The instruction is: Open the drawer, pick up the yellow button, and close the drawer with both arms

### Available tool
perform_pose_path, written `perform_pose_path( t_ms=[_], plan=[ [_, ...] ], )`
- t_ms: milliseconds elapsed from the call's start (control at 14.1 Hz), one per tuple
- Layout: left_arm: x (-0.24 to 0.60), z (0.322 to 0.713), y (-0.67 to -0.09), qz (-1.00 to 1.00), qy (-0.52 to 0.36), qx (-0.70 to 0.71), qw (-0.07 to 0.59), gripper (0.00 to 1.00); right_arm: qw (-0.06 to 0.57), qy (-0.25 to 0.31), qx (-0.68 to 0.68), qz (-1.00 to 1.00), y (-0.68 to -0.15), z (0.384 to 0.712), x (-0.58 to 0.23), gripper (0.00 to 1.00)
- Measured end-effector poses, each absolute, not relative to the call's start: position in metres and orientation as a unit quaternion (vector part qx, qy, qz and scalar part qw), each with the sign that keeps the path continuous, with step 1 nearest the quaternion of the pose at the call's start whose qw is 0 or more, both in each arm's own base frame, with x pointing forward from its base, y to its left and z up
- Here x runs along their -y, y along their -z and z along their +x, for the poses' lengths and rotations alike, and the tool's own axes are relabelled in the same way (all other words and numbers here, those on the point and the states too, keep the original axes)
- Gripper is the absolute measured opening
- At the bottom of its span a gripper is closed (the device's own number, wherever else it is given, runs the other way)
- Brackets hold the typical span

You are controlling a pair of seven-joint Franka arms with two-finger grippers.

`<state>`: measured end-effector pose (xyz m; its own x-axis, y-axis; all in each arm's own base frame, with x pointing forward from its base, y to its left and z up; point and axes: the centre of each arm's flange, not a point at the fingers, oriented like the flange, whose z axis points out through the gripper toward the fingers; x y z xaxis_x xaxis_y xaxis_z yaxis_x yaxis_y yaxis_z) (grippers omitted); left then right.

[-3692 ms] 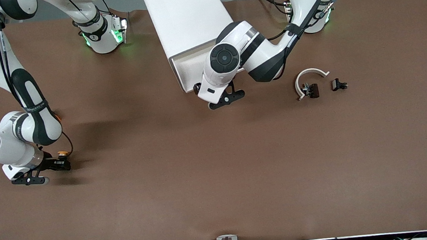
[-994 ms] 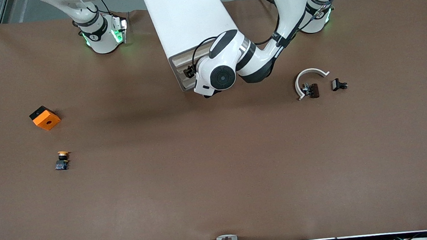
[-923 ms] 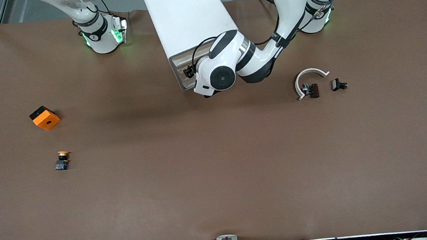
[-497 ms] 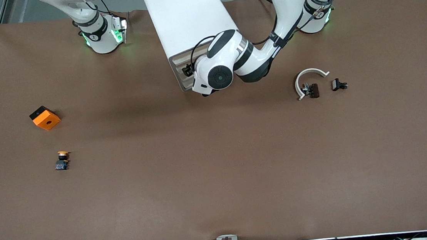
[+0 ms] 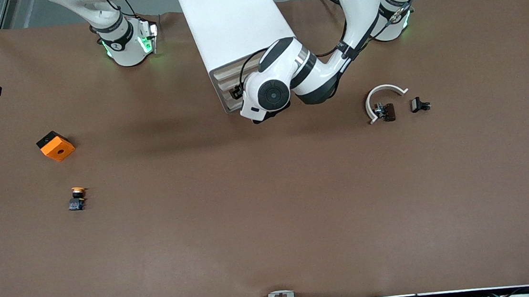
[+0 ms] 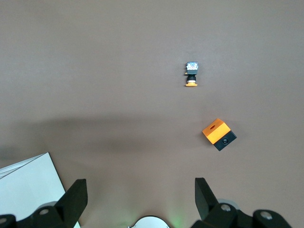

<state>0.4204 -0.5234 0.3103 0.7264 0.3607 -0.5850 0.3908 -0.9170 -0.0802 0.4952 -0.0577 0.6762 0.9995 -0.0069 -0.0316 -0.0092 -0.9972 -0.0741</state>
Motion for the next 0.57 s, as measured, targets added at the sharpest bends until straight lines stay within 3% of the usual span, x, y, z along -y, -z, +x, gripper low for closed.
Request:
perform_pose_path(
  t_ms=[568],
  plan=[
    [0.458, 0.500, -0.324, 0.971, 0.153, -0.180, -0.019, 1.00, 0.036, -0.008, -0.001, -0.999, -0.678, 0.496, 0.055, 1.00]
  ],
)
